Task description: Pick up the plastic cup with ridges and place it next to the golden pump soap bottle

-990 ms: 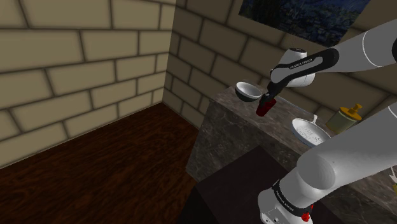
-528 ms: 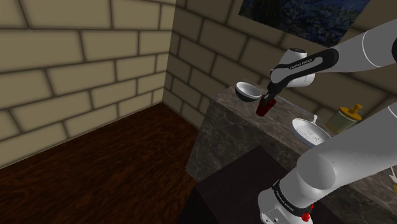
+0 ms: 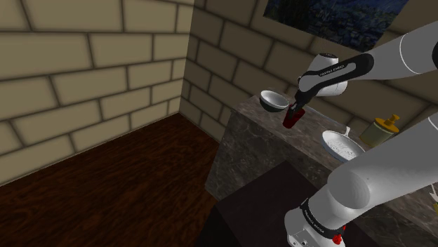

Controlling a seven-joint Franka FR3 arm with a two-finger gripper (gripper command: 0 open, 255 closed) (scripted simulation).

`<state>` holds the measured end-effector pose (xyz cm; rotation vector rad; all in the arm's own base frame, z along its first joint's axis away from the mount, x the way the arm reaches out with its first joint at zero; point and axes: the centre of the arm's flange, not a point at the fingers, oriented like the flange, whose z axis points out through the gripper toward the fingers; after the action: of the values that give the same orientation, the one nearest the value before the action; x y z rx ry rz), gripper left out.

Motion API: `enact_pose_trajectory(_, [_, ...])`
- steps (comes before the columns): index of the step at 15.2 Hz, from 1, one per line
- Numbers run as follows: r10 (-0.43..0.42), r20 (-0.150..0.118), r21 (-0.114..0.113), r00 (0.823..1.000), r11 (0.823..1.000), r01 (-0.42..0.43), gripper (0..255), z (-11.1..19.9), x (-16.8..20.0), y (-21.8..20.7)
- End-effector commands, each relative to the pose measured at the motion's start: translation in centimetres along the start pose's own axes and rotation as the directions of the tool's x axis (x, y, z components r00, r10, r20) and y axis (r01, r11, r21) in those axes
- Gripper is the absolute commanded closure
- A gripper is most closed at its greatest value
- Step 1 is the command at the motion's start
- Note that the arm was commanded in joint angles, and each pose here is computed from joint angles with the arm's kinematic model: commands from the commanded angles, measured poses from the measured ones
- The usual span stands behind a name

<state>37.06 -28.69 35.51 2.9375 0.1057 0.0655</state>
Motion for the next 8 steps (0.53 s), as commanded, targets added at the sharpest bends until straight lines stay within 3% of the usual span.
enact_pose_trajectory(1, [0.000,0.000,0.000,1.000,1.000,0.000,255,-0.5,0.0,0.1])
enact_pose_trajectory(8, [0.000,0.000,0.000,1.000,1.000,0.000,255,-4.1,0.2,0.9])
